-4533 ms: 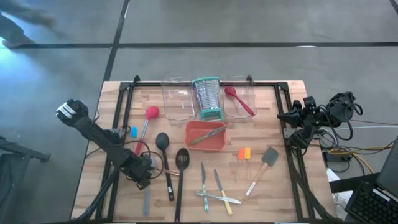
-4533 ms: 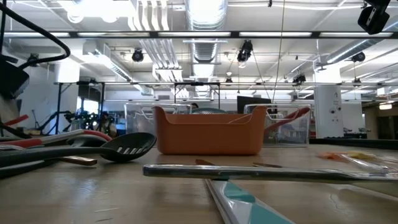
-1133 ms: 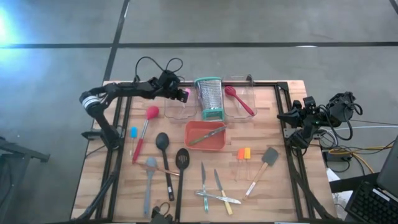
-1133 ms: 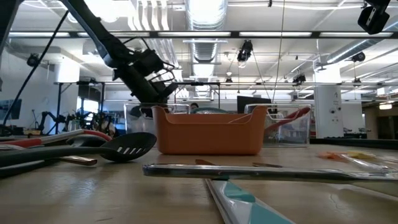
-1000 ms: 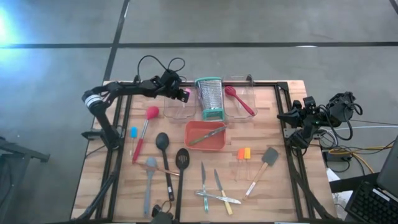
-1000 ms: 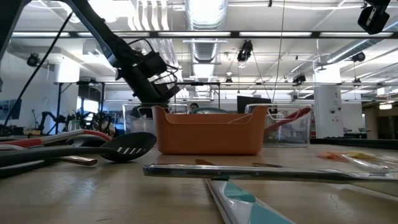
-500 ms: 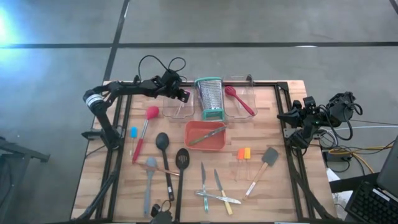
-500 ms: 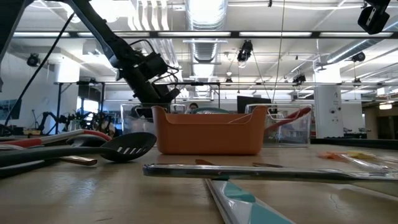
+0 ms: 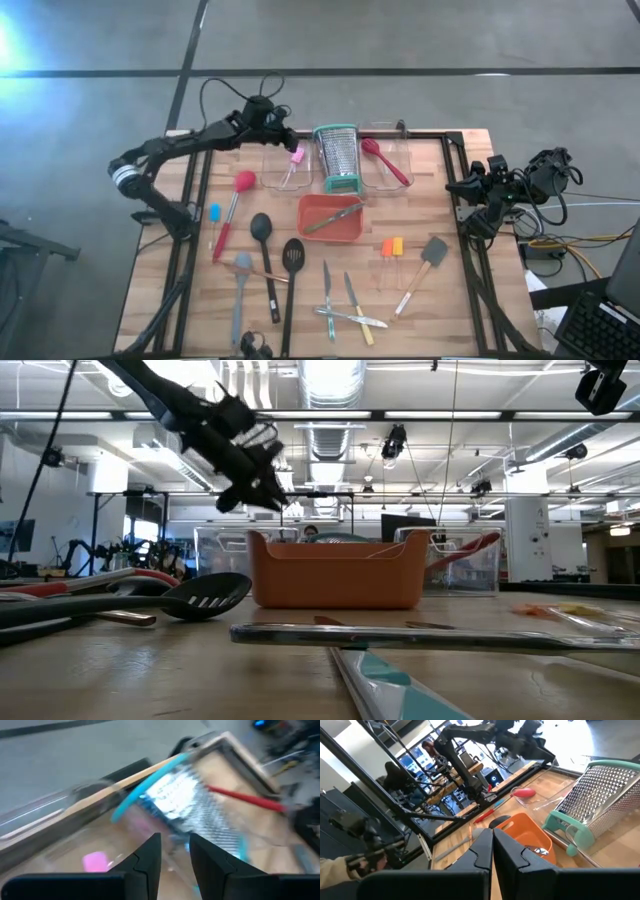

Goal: Pick & Place Kitchen Items
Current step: Put the gold knife into the orange bin

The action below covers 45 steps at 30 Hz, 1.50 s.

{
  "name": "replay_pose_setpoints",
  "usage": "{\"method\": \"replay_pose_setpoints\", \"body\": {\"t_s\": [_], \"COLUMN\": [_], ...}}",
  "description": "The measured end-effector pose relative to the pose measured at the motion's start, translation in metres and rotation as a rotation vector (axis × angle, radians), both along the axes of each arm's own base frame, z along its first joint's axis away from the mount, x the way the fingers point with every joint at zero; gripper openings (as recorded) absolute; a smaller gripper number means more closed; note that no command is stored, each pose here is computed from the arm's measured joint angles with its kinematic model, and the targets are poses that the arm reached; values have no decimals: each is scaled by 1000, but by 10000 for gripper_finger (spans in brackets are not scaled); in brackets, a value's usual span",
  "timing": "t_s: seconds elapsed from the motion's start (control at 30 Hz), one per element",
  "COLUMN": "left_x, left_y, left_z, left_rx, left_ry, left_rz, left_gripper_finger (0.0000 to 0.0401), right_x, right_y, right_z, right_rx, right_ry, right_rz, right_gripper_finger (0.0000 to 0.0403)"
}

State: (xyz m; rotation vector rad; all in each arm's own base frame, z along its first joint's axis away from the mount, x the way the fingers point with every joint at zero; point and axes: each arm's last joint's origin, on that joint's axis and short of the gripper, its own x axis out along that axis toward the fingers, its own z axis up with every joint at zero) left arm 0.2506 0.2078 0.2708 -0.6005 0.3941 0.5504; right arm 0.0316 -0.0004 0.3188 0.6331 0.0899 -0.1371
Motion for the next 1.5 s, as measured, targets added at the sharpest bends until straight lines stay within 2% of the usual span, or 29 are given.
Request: {"method": "replay_pose_setpoints", "body": {"t_s": [0.23,0.43,0.87,1.07,1.3,1.5], "left_x": [-25,-54,-101,-103,-88,-77], "left_y": [-27,-59,-132,-158,-187,-218], "left_z": [43,70,87,86,79,61], "left_rx": [14,19,-76,-112,-127,-102], "left_ry": [-115,-128,-56,-23,23,119], "left_rz": [-63,-91,-234,-359,-550,-771], "left_gripper_finger": [99,98,97,96,96,96], "right_x": [0,0,0,0,0,0], "right_y": [0,0,0,0,0,0], "right_z": [0,0,0,0,0,0], "right_rx": [0,0,0,0,0,0], "right_ry": [0,0,0,0,0,0], "right_rz": [0,0,0,0,0,0], "right_gripper_finger": [9,9,9,9,9,9]}}
